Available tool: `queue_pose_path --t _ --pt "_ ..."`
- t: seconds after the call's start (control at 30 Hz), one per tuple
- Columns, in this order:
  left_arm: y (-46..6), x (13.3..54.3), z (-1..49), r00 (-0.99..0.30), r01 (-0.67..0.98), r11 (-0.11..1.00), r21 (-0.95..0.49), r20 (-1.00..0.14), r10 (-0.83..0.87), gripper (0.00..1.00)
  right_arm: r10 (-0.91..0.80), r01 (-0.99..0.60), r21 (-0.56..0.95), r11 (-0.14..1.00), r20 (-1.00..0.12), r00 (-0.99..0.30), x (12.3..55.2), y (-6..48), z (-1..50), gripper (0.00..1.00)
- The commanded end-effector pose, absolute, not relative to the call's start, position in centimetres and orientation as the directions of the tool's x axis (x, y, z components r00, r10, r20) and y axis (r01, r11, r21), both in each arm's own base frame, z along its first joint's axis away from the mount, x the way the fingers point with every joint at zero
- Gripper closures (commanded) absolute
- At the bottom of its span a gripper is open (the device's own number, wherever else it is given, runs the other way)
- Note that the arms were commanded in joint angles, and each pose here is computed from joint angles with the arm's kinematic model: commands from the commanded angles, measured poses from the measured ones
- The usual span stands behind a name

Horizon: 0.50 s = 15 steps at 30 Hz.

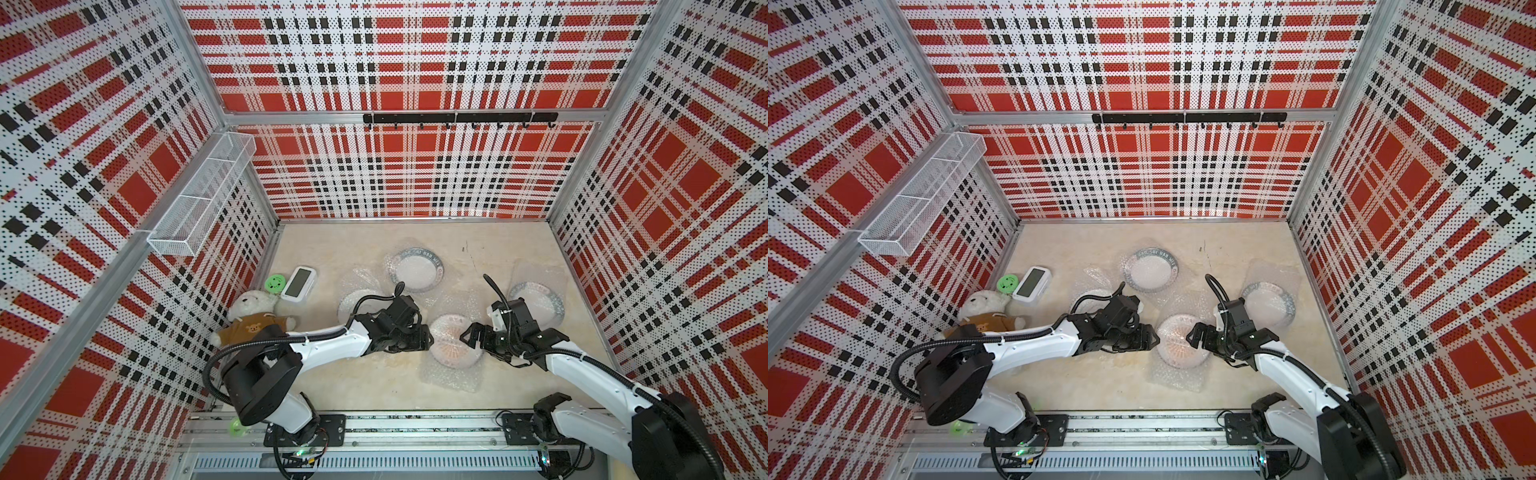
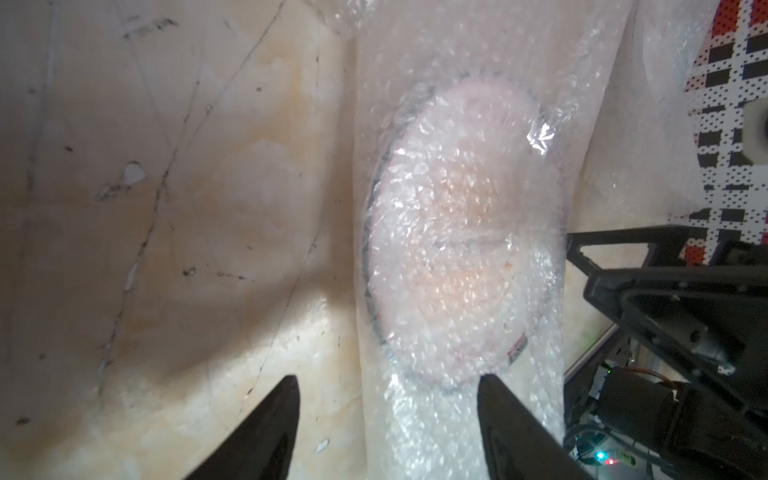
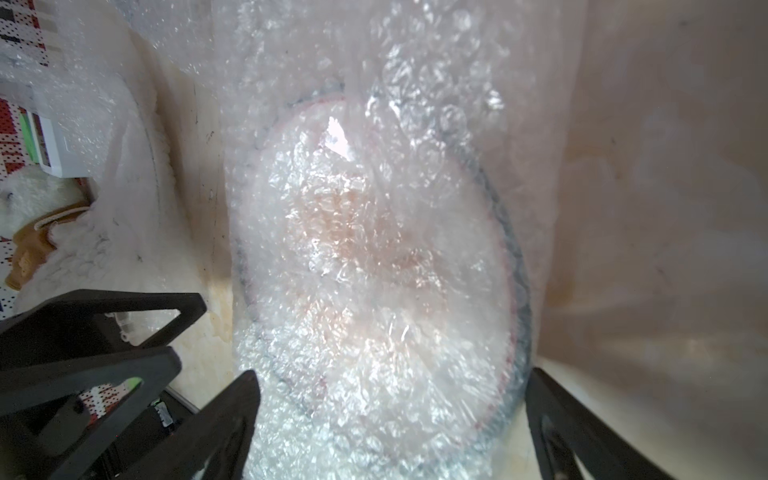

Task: Unpack dinner plates from bubble wrap
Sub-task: Adjust the bubble wrap at the center of the board.

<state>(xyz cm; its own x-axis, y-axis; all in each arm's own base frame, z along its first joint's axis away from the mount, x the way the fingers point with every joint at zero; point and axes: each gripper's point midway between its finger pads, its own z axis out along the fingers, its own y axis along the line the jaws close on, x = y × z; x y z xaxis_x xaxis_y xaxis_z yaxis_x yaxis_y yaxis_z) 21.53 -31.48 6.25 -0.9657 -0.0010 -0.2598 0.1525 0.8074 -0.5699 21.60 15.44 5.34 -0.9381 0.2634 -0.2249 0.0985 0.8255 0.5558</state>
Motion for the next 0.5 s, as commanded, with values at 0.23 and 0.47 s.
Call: queue_pose_path --t 0.23,0.47 --pt "-31.0 23.0 4.0 -0.968 0.02 0.785 -0.619 -0.207 -0.139 0.47 0.278 0.039 0.637 0.769 -0.279 -0.919 25.0 17.8 6.6 0.0" --pt "-28.3 23.0 4.5 -0.947 -0.032 0.783 -0.622 -0.231 -0.222 0.48 0.257 -0.015 0.667 0.745 -0.307 -0.916 28.3 19.9 6.8 0.0"
